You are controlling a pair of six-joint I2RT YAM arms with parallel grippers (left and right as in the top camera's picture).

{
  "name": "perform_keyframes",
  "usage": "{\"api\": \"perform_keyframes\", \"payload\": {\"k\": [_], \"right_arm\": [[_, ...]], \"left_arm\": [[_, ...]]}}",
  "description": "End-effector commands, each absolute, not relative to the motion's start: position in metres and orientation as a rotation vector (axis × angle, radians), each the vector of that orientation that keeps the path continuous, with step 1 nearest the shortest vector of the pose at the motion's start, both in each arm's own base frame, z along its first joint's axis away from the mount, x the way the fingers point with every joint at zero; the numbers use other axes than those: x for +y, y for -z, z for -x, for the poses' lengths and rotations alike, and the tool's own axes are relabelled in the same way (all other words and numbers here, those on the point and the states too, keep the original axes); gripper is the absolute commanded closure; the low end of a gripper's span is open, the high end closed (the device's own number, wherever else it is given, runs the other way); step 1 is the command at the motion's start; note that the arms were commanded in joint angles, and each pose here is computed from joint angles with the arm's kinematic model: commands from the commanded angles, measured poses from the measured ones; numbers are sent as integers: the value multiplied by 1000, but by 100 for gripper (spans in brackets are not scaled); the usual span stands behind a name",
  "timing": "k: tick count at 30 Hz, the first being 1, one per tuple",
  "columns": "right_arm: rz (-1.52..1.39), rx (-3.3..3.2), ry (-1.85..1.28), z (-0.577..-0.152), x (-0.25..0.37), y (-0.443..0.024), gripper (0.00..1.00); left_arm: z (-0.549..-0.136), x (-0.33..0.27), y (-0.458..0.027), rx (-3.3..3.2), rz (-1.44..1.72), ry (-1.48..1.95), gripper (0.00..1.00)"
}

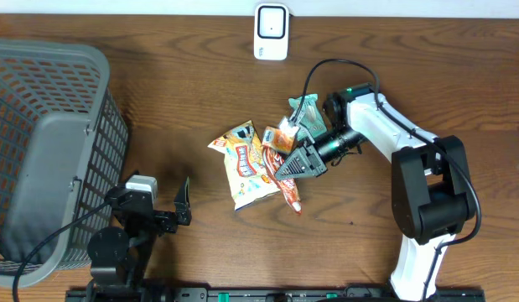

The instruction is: Scan the item barcode

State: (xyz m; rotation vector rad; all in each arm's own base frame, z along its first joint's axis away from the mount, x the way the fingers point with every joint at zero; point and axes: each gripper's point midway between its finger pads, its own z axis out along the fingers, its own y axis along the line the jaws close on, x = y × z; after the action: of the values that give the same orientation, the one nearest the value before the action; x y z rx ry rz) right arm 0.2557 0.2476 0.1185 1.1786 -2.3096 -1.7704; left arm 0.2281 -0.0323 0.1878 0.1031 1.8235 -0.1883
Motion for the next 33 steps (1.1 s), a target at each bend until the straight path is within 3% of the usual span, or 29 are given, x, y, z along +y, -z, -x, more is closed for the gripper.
{"api": "perform_keyframes", "payload": {"k": [1, 7, 14, 20, 24, 26, 30, 33], "right_arm": [[-1362, -2425, 1437, -265, 236, -76, 99], [-926, -2925, 638, -329, 198, -15, 99], [-1049, -2935, 556, -328, 208, -17, 99], [-1262, -2871, 764, -298, 238, -80, 99], [-1370, -2906, 669, -294, 244, -96, 99], [-1277, -2993, 526, -303, 237, -91, 99], [-768, -3280, 67, -342, 197, -77, 99], [-735, -3315, 52, -356, 202, -64, 99]], "left_arm": [[-228, -31, -187, 1823, -109, 171, 1], [-228, -31, -187, 1823, -109, 171, 1], [-228, -31, -187, 1823, -109, 171, 1], [-228, -31, -187, 1823, -109, 171, 1], [-228, -31, -187, 1823, -109, 171, 1], [-228, -31, -187, 1823, -109, 171, 1], [-228, -31, -187, 1823, -109, 171, 1], [-228, -31, -187, 1823, -109, 171, 1]]}}
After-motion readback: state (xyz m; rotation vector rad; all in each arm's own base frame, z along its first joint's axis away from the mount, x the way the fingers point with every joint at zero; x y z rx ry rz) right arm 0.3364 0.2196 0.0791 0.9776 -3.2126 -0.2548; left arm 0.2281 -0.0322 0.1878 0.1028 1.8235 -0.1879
